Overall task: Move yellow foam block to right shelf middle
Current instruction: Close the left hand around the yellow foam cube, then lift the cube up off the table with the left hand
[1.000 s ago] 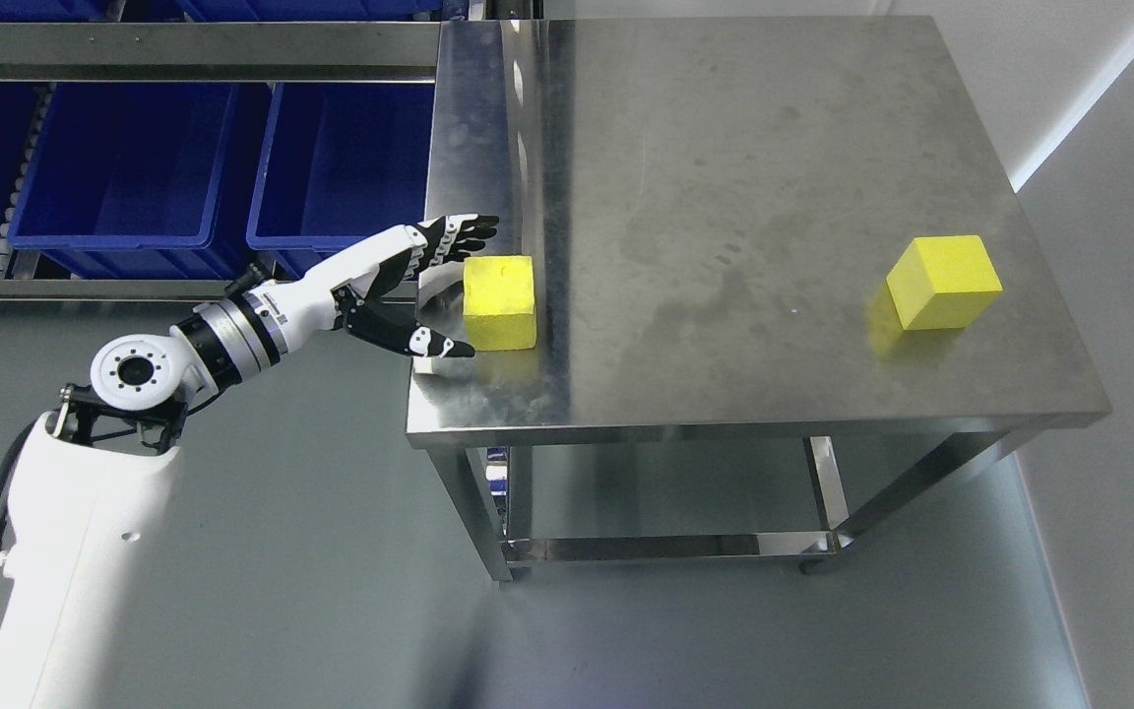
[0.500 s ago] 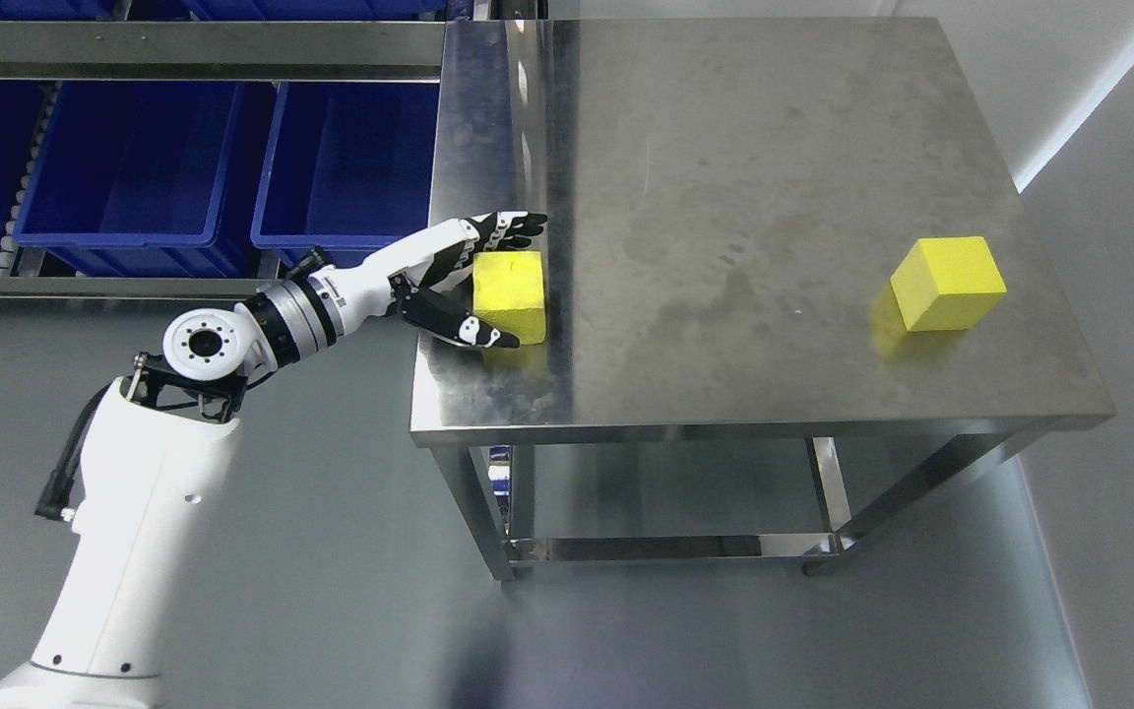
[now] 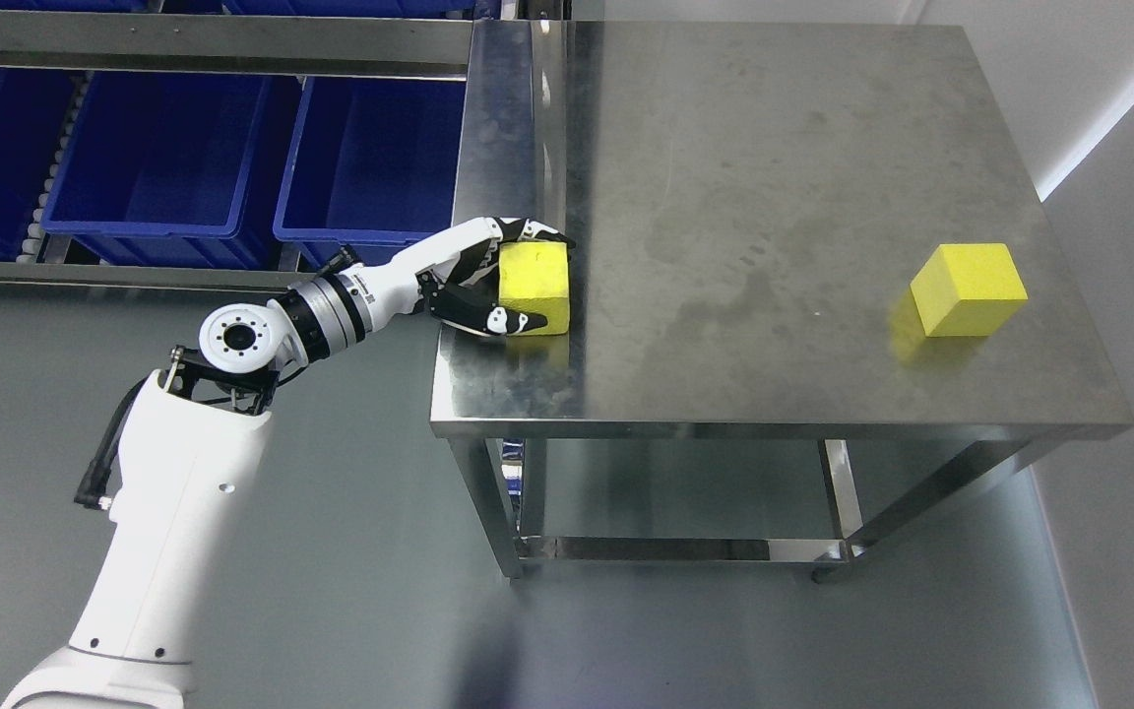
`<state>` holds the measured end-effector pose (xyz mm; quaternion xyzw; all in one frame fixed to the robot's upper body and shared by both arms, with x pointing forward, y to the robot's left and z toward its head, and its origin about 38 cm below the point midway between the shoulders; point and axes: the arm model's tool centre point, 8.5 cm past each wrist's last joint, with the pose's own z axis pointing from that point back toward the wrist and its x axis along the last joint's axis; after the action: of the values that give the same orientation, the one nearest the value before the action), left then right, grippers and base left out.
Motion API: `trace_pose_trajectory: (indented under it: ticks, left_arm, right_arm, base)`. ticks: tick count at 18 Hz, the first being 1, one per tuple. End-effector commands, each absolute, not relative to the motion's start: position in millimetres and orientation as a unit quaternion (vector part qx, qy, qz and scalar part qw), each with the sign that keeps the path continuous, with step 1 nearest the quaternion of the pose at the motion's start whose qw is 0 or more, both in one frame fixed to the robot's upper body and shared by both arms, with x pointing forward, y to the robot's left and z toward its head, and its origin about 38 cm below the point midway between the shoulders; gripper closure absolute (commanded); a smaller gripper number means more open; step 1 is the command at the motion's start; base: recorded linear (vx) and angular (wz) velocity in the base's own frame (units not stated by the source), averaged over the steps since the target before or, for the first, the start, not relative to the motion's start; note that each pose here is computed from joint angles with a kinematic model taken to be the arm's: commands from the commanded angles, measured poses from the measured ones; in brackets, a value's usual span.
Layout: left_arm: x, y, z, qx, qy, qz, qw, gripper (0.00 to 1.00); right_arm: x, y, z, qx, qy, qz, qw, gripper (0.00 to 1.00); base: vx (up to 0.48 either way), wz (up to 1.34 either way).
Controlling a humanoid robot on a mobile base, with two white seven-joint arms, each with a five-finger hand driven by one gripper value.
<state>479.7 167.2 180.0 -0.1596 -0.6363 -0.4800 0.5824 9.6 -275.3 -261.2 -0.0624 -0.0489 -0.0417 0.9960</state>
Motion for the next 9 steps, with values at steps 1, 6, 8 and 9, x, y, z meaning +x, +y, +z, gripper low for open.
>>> trace_pose_trajectory:
  ticks: [1,6,8,9]
  left_arm:
    - [483,145,191,-0.208,-0.691,-0.429,0.542,0.61]
    - [509,181,265,-0.194,-0.816,-0.217,0.499,0.58]
    - [513,199,285,-0.135,-0.875,-0.101,0.454,0.56]
    - [512,207,288,-0.114,-0.889,-0.063,0.44,0.56]
  right_arm:
    - [15,-287.0,-260,-0.071,-0.057,-0.039,0.995,0.0]
    - [15,-287.0,-260,-0.071,-0.057,-0.039,0.995,0.0]
    - [15,-287.0,-260,-0.071,-0.057,-0.039,0.995,0.0]
    - [15,-287.0,-260,-0.071,-0.057,-0.039,0.995,0.0]
  base:
    - [-0.002,0.06]
    - [-0.005,0.05]
    - [-0.007,-0.08]
    - [0.008,-0.1]
